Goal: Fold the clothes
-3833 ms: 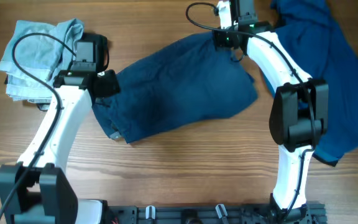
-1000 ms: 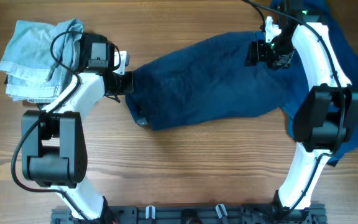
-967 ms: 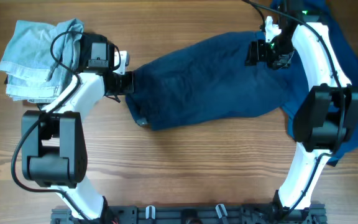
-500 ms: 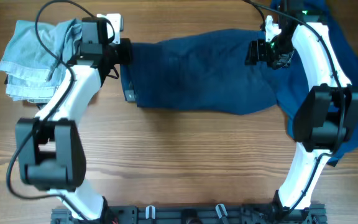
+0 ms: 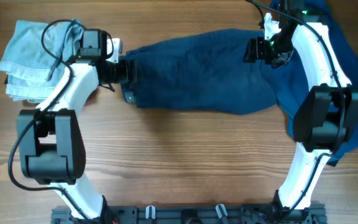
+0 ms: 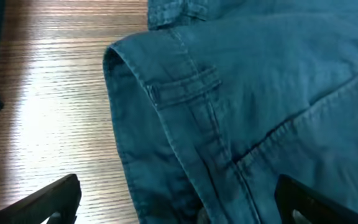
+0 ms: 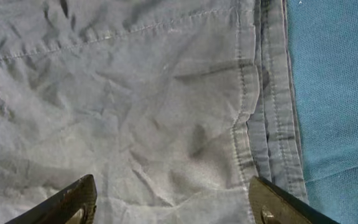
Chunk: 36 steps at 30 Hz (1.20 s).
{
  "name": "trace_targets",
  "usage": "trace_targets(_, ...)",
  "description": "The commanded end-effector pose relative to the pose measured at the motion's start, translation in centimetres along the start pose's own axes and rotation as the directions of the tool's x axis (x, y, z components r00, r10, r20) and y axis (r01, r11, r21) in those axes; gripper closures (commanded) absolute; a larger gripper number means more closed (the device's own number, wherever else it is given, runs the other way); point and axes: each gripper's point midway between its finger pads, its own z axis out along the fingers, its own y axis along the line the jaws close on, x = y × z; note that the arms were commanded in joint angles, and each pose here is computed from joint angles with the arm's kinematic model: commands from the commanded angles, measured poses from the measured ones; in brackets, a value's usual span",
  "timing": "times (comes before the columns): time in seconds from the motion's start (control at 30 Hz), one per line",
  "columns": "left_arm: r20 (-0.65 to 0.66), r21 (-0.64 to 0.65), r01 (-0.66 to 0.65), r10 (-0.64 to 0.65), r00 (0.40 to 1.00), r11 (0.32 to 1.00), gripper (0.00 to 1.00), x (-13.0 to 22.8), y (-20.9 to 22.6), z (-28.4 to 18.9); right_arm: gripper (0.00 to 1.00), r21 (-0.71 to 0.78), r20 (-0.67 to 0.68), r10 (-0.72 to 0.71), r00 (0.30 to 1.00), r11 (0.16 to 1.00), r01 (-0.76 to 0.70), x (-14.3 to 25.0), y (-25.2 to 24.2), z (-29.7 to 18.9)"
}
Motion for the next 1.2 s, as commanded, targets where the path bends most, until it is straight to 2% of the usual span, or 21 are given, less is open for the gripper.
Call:
trace_targets(0.0, -0.013, 0.077, -0.033, 0.034, 0.999, 0.996, 0.00, 0.8, -0.8, -0.2, 0.21, -0.023, 0.031, -0.030, 0.999, 0.999, 0.031, -0.7, 0.7, -0.9)
trace_targets(0.13, -0.037, 0.108, -0.072, 0.077, 0.996, 0.991, 0.00, 1.7, -1.0, 0.6, 0.21, -0.033, 0.032, -0.055, 0.998, 0.998, 0.056, -0.7, 0.9, -0.9)
trace_targets(0.37, -0.119, 0.132, -0.035, 0.051, 0.992, 0.991, 0.00, 3.8, -0.1, 4.5, 0.21, -0.033, 0.032, -0.056, 0.998, 0.998, 0.057, -0.7, 0.9, -0.9)
trace_targets(0.43, -0.106, 0.166, -0.036, 0.054, 0.993, 0.986, 0.00, 3.6, -0.6, 4.8, 0.21, -0.033, 0.032, -0.056, 0.998, 0.998, 0.057, -0.7, 0.9, -0.9)
trace_targets(0.53, -0.068, 0.282, -0.046, 0.067, 0.995, 0.958, 0.00, 2.8, -2.7, 4.9, 0.21, -0.033, 0.032, -0.056, 0.998, 0.998, 0.057, -0.7, 0.9, -0.9)
trace_targets(0.6, -0.062, 0.335, -0.057, 0.082, 0.995, 0.941, 0.04, 2.9, -4.2, 4.9, 0.21, -0.033, 0.032, -0.055, 0.998, 0.998, 0.056, -0.7, 0.9, -0.9)
trace_targets(0.63, -0.064, 0.365, -0.069, 0.099, 0.993, 0.928, 0.11, 3.1, -5.3, 5.0, 0.21, -0.033, 0.032, -0.055, 0.998, 0.998, 0.056, -0.7, 0.9, -0.9)
trace_targets(0.7, -0.071, 0.390, -0.097, 0.135, 0.988, 0.916, 0.38, 3.7, -7.1, 5.3, 0.21, -0.033, 0.032, -0.055, 0.998, 0.998, 0.056, -0.7, 0.9, -0.9)
trace_targets(0.73, -0.070, 0.394, -0.107, 0.146, 0.987, 0.913, 0.57, 3.8, -7.6, 5.3, 0.21, -0.033, 0.032, -0.055, 0.998, 0.998, 0.056, -0.7, 0.9, -0.9)
trace_targets(0.77, -0.071, 0.396, -0.110, 0.150, 0.986, 0.912, 0.95, 3.9, -7.8, 5.3, 0.21, -0.033, 0.031, -0.055, 0.998, 0.998, 0.056, -0.7, 0.9, -0.9)
trace_targets(0.97, -0.071, 0.314, -0.042, 0.067, 0.995, 0.949, 0.96, 2.7, -4.0, 2.1, 0.21, -0.043, 0.035, -0.055, 0.998, 0.997, 0.057, -0.7, 1.0, -0.9)
trace_targets(1.17, -0.079, 0.070, -0.034, 0.039, 0.996, 0.997, 0.96, 2.9, 0.7, -3.7, 0.27, -0.301, 0.111, -0.081, 0.991, 0.947, 0.111, -2.0, 6.3, -1.6)
